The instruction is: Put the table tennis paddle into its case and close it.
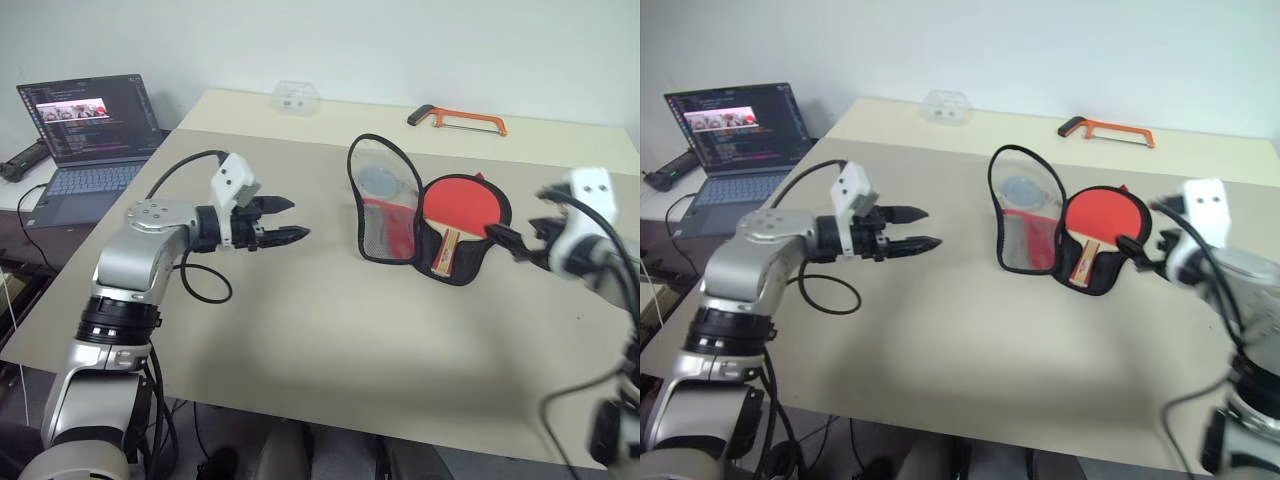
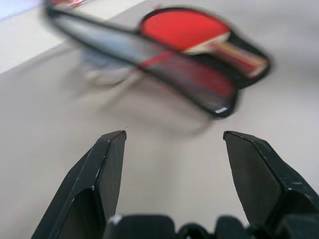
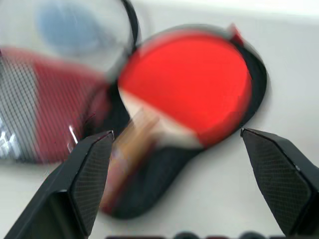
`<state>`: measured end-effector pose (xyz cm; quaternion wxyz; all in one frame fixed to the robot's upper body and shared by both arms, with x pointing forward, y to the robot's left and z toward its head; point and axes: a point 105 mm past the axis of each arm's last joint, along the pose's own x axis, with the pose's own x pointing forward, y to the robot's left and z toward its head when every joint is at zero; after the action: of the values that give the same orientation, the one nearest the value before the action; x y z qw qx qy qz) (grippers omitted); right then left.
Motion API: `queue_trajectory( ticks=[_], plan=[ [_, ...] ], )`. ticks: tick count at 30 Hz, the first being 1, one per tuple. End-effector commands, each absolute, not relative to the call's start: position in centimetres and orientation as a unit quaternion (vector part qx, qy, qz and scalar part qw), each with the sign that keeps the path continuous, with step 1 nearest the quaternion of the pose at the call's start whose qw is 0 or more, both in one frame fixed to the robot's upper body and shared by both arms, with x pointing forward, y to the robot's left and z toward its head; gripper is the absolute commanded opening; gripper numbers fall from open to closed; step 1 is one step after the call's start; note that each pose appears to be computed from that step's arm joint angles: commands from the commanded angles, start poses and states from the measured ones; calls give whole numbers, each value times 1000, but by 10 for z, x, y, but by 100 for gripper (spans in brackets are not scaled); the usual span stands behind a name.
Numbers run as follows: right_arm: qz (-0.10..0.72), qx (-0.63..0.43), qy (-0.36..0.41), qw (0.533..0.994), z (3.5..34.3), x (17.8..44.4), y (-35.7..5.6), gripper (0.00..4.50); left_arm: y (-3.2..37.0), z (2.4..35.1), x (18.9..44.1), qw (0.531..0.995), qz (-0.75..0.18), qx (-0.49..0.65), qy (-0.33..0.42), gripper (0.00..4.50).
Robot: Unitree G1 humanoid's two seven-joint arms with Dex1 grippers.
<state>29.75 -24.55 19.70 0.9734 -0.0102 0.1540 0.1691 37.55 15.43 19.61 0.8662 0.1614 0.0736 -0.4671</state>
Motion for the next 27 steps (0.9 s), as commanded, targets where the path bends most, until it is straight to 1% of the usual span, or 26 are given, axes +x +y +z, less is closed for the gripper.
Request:
queue_trajectory(
  ticks=[1, 3, 5, 7, 8, 10, 11, 12, 17, 18, 23, 25, 27],
  plan=[
    [260, -16, 57, 964, 217, 276, -262, 447, 146, 190, 393, 873, -451, 171, 66, 340],
    [282, -8, 53, 958, 212, 266, -272, 447, 143, 184, 398, 873, -449, 176, 68, 340],
    [307, -5, 44, 951, 207, 250, -286, 447, 134, 175, 403, 871, -453, 177, 75, 340],
    [314, -6, 23, 949, 211, 242, -296, 447, 128, 167, 408, 868, -455, 184, 84, 340],
    [316, -10, 21, 948, 212, 239, -299, 449, 126, 165, 411, 869, -452, 181, 87, 322],
    [321, -17, 21, 947, 212, 236, -302, 450, 120, 163, 415, 868, -454, 179, 91, 280],
    [323, -20, 21, 946, 211, 235, -302, 450, 118, 162, 417, 867, -455, 182, 92, 249],
    [327, -24, 22, 945, 211, 235, -300, 450, 115, 161, 418, 866, -456, 182, 94, 207],
    [354, -32, 25, 934, 212, 227, -286, 450, 105, 161, 424, 866, -457, 180, 93, 29],
    [355, -33, 25, 934, 212, 226, -285, 450, 102, 161, 425, 866, -457, 180, 93, 3],
    [351, -34, 25, 935, 211, 222, -286, 450, 93, 153, 429, 864, -456, 187, 102, 3],
    [345, -34, 23, 938, 210, 223, -287, 450, 79, 150, 431, 866, -455, 181, 104, 3],
    [340, -34, 18, 939, 211, 224, -287, 450, 60, 154, 431, 868, -461, 160, 88, 3]
  ],
)
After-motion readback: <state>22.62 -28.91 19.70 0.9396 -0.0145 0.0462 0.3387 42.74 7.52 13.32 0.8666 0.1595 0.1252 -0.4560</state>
